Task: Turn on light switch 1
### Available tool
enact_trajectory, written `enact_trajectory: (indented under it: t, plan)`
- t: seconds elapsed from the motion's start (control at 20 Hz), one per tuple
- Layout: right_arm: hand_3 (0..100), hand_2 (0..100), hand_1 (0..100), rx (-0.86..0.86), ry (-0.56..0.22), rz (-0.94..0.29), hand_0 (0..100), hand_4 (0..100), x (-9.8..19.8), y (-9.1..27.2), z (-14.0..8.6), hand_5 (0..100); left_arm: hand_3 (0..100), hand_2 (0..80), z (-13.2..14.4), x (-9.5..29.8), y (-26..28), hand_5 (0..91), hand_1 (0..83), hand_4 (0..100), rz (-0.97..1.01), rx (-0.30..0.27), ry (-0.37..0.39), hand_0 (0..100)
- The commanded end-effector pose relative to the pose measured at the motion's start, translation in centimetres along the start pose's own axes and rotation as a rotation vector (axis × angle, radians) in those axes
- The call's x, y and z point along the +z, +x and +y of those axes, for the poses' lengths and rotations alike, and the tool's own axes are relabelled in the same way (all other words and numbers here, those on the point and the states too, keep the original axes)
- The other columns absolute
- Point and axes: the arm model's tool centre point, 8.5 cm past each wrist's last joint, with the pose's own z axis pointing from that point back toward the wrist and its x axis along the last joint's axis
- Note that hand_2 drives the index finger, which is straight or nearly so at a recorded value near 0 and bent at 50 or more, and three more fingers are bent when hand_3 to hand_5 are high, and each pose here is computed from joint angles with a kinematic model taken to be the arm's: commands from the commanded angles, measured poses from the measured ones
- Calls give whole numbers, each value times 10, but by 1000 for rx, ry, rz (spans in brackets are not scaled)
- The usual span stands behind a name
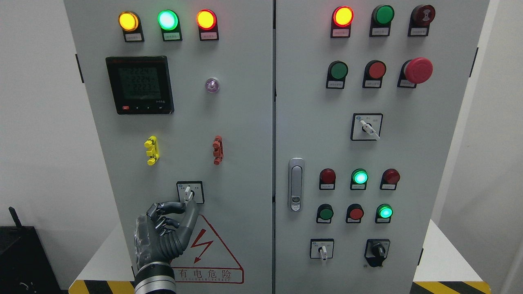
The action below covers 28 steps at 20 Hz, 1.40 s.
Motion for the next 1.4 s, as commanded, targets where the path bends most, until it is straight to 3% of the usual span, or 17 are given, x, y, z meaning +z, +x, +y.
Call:
enact_trajectory:
  t: [0.0, 1.35]
  plan:
    - [0, 0, 0, -24, 0, 2, 0, 0, 0, 0, 0, 0, 644, 558, -1, -1, 1, 743, 684, 809, 1, -5, -1, 164]
    - [0, 0, 0, -24, 0, 2, 0, 0, 0, 0, 0, 0, 700, 585, -1, -6, 7, 760, 668, 838, 22, -23, 4, 115]
